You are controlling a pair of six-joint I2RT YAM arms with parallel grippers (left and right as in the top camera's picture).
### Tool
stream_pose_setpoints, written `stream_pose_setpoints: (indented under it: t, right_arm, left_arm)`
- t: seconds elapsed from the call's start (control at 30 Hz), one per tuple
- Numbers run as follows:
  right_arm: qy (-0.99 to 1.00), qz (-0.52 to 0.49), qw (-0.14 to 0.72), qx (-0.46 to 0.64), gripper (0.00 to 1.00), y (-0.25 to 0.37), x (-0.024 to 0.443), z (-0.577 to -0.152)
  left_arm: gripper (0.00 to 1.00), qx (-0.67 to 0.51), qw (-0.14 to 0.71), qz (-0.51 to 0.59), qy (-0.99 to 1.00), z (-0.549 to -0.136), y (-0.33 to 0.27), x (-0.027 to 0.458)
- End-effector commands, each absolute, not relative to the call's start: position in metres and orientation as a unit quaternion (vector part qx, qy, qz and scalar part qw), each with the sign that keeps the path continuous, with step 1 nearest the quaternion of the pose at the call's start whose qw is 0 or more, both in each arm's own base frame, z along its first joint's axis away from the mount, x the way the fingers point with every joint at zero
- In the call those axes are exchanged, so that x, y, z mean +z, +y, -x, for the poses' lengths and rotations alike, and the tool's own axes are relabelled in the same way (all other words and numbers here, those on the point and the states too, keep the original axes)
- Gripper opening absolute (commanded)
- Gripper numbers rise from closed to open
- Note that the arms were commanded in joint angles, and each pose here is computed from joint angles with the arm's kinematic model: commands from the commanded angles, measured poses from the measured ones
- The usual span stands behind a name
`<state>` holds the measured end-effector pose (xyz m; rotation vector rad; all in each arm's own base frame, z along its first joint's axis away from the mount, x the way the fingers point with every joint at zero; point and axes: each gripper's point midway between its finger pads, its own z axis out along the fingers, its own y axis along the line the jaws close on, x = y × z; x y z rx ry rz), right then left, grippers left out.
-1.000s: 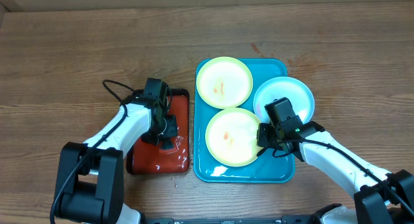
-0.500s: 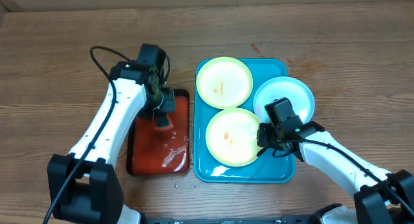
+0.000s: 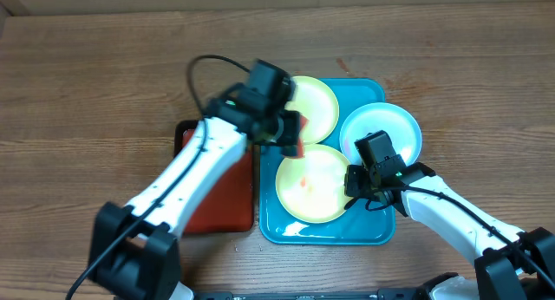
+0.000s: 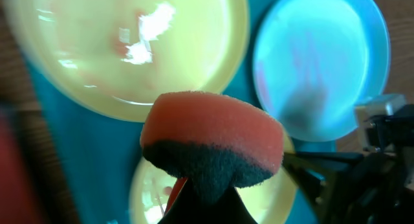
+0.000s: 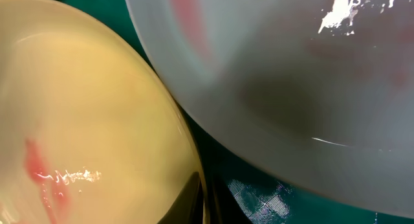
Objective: Clean dirty plates on tray and stack at the side
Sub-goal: 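Grasp the sponge with the left gripper and lift it toward the lower yellow plate, then scrub the lower yellow plate with the sponge in the left gripper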
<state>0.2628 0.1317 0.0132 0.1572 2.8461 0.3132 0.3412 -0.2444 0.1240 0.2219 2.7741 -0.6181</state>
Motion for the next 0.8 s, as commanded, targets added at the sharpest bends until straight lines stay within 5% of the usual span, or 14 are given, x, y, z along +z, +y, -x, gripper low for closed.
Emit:
stream_pose_setpoints:
  t: [0.0,0.23,0.63,0.77]
  right_arm:
    - [0.98,-0.065,0.155,0.105,0.05,0.131,0.021,-0.275]
    - [0.98,-0.065,0.155,0.105,0.05,0.131,0.021,-0.275]
    - [0.98,-0.065,0.154,0.104,0.05,0.13,0.021,-0.274]
    - [0.98,-0.065,0.154,0.104,0.05,0.13,0.021,-0.275]
  left_arm:
    - [0.04,-0.214,0.072,-0.031,0.974,-0.323,-0.27,0.076]
    - [0.04,-0.237,-0.03,-0.01,0.971,-0.296,-0.309,0.009]
    - [0.04,0.009,-0.002,0.023,1.0,-0.316,-0.193,-0.005]
    - [0.04,-0.001,-0.023,0.01,1.0,-0.307,-0.198,-0.005]
